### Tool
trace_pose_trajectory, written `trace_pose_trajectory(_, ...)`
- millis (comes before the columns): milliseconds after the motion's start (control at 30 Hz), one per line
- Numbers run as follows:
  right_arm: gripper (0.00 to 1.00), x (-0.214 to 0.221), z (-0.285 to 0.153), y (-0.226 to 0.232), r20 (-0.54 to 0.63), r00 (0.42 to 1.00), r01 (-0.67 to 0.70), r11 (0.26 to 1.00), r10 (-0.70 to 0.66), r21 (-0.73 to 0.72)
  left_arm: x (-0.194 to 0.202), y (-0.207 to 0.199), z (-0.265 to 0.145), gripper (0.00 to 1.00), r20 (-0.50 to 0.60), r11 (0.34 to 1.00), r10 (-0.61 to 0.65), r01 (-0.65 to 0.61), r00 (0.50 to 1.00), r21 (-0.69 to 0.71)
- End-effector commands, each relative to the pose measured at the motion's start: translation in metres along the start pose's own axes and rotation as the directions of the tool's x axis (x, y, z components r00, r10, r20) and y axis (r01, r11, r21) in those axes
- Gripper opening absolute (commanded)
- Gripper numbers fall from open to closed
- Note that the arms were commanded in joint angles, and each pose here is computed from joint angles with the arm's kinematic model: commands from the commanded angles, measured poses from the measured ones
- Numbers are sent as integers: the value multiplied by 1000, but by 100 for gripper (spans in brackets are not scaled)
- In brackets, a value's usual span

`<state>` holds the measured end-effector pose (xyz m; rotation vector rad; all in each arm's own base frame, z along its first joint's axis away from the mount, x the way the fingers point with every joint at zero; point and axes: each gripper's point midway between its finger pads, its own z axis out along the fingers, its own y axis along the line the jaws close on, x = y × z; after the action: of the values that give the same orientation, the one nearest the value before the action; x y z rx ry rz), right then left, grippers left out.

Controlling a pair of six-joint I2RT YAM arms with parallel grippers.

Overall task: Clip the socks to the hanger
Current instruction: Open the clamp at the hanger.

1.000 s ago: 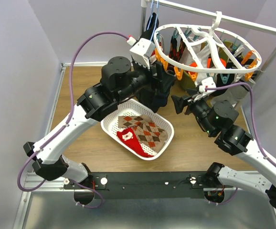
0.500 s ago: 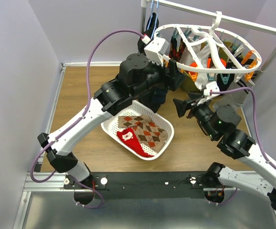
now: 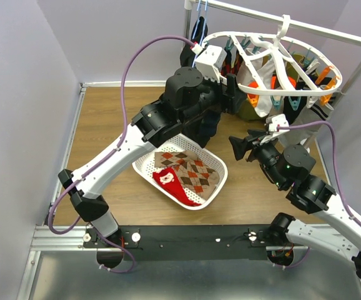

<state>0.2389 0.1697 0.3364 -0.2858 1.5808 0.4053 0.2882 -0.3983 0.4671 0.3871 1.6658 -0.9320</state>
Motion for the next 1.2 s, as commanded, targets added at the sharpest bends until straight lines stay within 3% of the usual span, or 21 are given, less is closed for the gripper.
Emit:
trace_pose_trajectory(0,74,10,-3,-6,-26,1000,-7,1000,8,27,-7,2,4,79,24,999,-4,5,1000,-38)
trace_pose_trajectory(467,75,14,-6,-5,-37,999,-17,1000,17,16,-2,10,14,62,14,997,-3,4,1000,-82)
trace_pose_trajectory(767,75,19,-6,-1,-55,998,-23,1000,23,-2,-5,17,15,60,38,993,16,-11,999,-115)
trace_pose_trajectory(1167,75,36,2,13,-110,994,-31,998,24,-60,-9,19,15,40,51,992,64,-57,997,-117)
